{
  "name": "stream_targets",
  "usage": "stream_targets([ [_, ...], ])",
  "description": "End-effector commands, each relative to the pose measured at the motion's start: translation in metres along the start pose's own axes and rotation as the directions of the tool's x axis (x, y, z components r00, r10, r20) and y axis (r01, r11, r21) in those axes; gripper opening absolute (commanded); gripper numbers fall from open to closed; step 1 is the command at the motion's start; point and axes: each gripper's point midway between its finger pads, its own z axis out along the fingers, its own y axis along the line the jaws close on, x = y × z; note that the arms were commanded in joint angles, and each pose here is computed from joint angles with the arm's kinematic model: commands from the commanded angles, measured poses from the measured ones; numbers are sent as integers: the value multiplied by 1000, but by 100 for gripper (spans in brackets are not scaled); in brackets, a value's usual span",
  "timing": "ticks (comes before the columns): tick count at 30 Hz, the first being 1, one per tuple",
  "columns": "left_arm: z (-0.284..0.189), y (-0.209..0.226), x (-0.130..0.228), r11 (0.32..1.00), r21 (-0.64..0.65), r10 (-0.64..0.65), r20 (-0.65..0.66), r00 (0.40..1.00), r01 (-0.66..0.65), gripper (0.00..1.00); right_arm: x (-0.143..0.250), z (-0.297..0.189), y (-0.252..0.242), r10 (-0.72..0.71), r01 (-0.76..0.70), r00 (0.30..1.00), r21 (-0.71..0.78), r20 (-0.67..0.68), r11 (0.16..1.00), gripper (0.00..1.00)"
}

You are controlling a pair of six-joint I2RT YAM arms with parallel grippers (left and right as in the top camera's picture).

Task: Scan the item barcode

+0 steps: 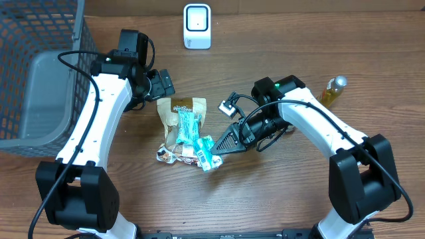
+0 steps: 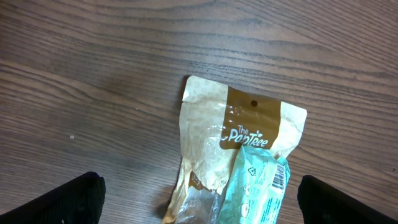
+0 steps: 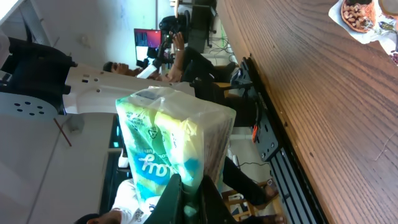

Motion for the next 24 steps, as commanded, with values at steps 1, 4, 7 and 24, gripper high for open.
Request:
stream_targets([
  [1,-3,-5,-3,1000,8,18,11,1000,-18,100,-2,-3,10,-32,33,999,-22,21,999,4],
  [4,-3,-5,-3,1000,8,18,11,1000,-18,100,-2,-3,10,-31,31,999,-21,21,999,4],
  [7,-3,-5,-3,1000,8,18,11,1000,-18,100,-1,-3,10,-31,31,999,-16,18,999,4],
  [24,-3,-4,-3,1000,8,17,11,1000,-17,100,-4,-3,-13,-118,119,993,97,-18,988,4],
])
